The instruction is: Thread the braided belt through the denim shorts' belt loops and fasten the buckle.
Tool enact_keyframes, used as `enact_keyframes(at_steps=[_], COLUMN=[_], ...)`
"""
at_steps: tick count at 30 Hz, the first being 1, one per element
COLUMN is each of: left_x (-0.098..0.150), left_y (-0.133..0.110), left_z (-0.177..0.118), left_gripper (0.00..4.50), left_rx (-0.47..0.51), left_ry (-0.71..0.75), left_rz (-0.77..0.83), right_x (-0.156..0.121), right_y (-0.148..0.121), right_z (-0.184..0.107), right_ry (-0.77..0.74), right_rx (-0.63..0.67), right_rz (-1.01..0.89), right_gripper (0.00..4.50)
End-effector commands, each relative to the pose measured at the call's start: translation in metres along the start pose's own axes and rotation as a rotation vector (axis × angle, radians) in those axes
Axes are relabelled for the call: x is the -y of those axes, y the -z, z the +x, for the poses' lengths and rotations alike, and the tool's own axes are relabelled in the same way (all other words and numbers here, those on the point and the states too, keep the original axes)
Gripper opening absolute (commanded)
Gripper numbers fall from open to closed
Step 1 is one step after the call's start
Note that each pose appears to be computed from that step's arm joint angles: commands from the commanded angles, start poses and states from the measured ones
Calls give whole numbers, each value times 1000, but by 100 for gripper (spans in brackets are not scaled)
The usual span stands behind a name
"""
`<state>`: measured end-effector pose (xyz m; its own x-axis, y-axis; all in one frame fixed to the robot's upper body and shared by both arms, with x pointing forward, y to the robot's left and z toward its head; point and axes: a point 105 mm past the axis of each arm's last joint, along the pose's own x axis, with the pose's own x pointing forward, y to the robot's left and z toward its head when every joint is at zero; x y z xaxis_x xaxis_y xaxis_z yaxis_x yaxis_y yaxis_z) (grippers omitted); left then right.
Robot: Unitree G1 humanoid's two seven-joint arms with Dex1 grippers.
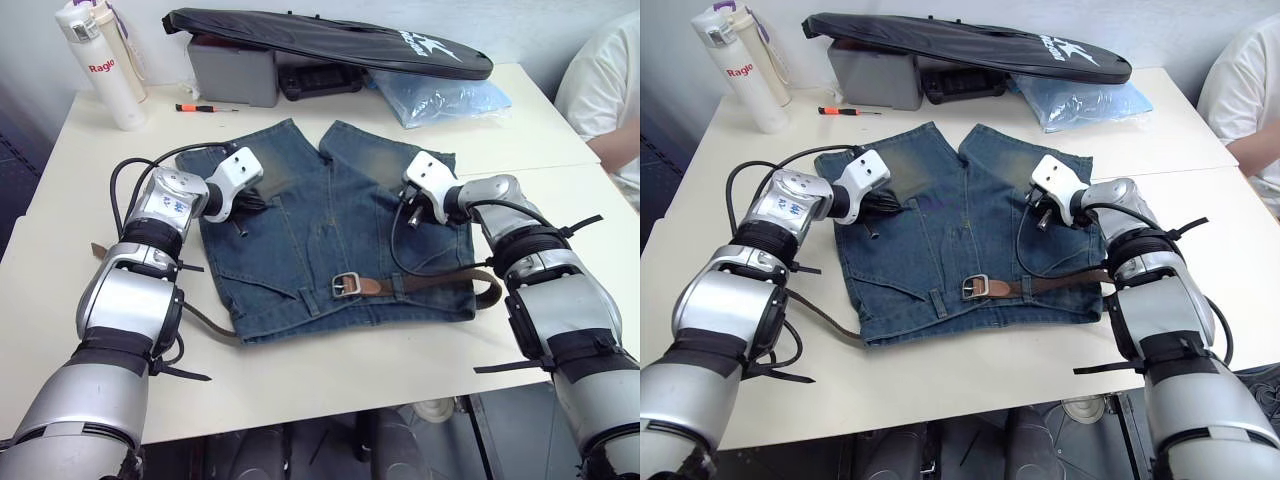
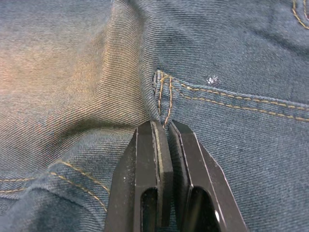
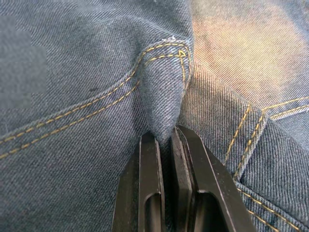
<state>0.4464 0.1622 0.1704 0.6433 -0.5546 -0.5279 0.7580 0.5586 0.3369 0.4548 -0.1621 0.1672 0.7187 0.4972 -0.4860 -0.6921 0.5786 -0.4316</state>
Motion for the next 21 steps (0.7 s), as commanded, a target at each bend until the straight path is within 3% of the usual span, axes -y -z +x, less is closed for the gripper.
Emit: enact_keyframes(at_steps=[1,6,8,14,17,21], left_x=[-8,-18,-22,-7,28,58], left_y=[-5,-12,-17,-35,-31,-9], left_z=[-13,-35,-50,-95,-121,-140], left_gripper=[156,390,449,449,449,449], left_rx=[50,92,131,299,348,325], left_ry=[7,17,42,237,389,423], left_rz=[-51,-82,-110,-223,-171,-163], right_x=[10,23,29,21,-7,-53], right_y=[-16,-41,-56,-69,-59,-45], right_z=[-10,-26,-38,-66,-78,-94], right_ry=[2,-5,-12,-131,-236,-358], right_rx=[43,135,202,334,333,296], right_rz=[6,13,28,105,115,112], right_gripper=[123,376,446,446,446,446])
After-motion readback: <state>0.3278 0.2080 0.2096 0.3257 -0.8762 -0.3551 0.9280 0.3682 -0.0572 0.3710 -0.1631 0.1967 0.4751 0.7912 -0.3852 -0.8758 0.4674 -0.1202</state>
